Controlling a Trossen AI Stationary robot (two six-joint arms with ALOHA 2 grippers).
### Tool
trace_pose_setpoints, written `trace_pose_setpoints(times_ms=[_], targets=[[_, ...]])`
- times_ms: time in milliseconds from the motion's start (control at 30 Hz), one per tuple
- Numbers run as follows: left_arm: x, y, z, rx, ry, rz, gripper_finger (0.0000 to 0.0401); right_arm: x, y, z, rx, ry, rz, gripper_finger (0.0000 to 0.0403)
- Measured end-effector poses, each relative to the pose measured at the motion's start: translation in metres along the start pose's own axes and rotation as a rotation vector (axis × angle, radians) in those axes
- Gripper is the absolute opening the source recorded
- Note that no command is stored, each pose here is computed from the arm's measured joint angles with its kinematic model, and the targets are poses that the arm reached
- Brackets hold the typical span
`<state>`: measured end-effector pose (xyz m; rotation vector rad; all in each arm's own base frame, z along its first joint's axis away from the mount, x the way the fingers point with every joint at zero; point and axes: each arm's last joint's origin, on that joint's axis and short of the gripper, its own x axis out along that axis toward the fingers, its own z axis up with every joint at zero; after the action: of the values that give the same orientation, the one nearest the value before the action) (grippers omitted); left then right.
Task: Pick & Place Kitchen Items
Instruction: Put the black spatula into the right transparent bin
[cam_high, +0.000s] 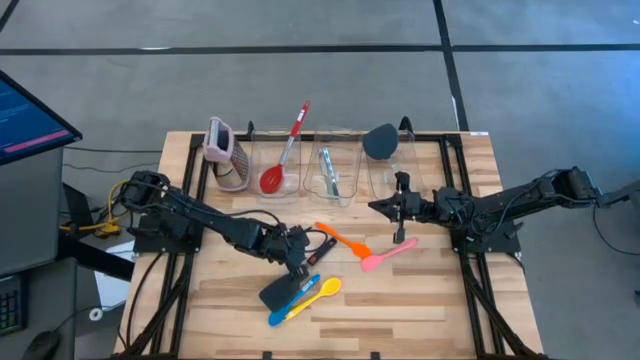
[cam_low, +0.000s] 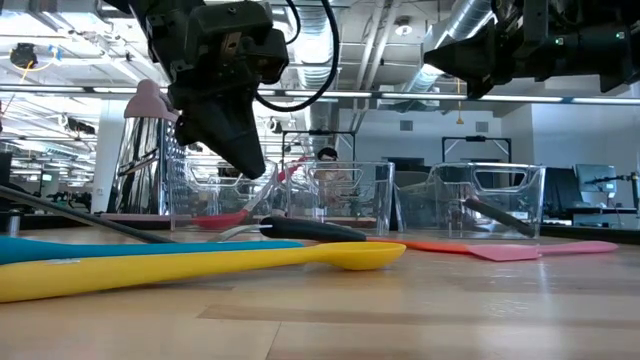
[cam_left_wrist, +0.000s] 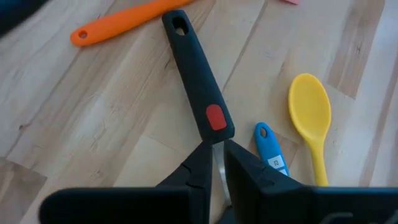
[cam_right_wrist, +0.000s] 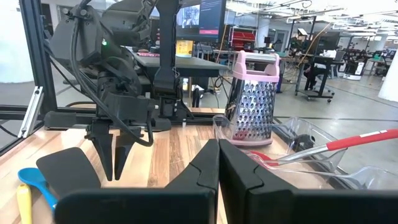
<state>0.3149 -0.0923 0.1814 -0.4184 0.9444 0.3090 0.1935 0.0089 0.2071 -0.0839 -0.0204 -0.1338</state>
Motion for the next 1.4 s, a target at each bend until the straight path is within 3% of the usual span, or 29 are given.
trace_pose_setpoints(times_ms=[200,433,833,1400], targets=[[0.0014,0.0046,0.0040,-0.015,-0.004,0.010,0.0078,0.0000,0.0000,0.0000,0.000,0.000,0.000,0.0000],[0.0018,0.0062,0.0056,0.089,-0.010,0.019,0.0133,0.0000,0.0000,0.0000,0.000,0.000,0.000,0.0000],[0.0017,0.0056,0.0062,0.072,-0.015,0.012,0.0213,0.0000,0.0000,0.0000,0.000,0.000,0.000,0.0000],[0.0017,0.0039,0.0077,0.065,-0.030,-0.007,0.0215,0.0000,0.0000,0.0000,0.000,0.000,0.000,0.0000]])
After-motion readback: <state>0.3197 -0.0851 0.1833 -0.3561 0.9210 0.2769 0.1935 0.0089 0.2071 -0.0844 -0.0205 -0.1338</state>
